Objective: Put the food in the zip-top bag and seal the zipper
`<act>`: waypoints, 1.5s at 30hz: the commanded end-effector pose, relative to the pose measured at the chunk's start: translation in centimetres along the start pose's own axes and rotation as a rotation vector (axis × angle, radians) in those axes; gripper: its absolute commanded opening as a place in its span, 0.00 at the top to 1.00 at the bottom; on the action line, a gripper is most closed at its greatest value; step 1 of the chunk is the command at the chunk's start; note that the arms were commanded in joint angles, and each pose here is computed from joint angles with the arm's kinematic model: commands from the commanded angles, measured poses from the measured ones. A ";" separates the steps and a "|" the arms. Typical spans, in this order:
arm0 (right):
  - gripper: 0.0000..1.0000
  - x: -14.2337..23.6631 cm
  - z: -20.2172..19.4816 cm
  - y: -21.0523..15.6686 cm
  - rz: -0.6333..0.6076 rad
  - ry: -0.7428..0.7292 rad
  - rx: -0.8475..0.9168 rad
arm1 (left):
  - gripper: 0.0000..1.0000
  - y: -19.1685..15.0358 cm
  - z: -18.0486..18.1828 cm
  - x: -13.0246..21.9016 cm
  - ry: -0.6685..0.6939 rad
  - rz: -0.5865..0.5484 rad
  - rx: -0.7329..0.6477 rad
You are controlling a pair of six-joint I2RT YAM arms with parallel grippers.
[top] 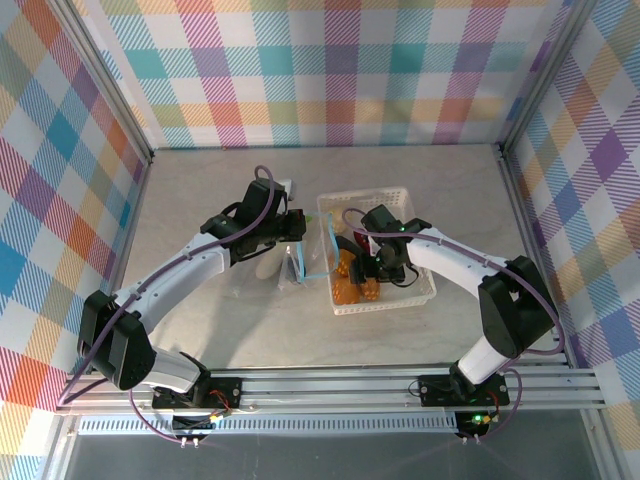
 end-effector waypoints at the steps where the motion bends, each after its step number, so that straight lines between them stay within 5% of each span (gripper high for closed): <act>1: 0.27 1.5 0.3 0.2 -0.026 -0.005 0.007 | 0.99 1.1 -0.3 0.4 -0.015 -0.019 -0.013; 45: 0.24 0.6 -1.2 -0.6 -0.025 -0.055 -0.015 | 0.99 1.0 -0.1 0.8 -0.010 -0.016 -0.021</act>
Point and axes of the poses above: each hand's point on the last joint's axis, 136 mm out from that joint toward the fingers, its own x axis back along the fingers, its own z axis along the line the jaws close on, y = z × x, the point moved 3 cm from there along x, back along the fingers, and after that the axes turned 5 degrees about -x, right-handed, at the moved point
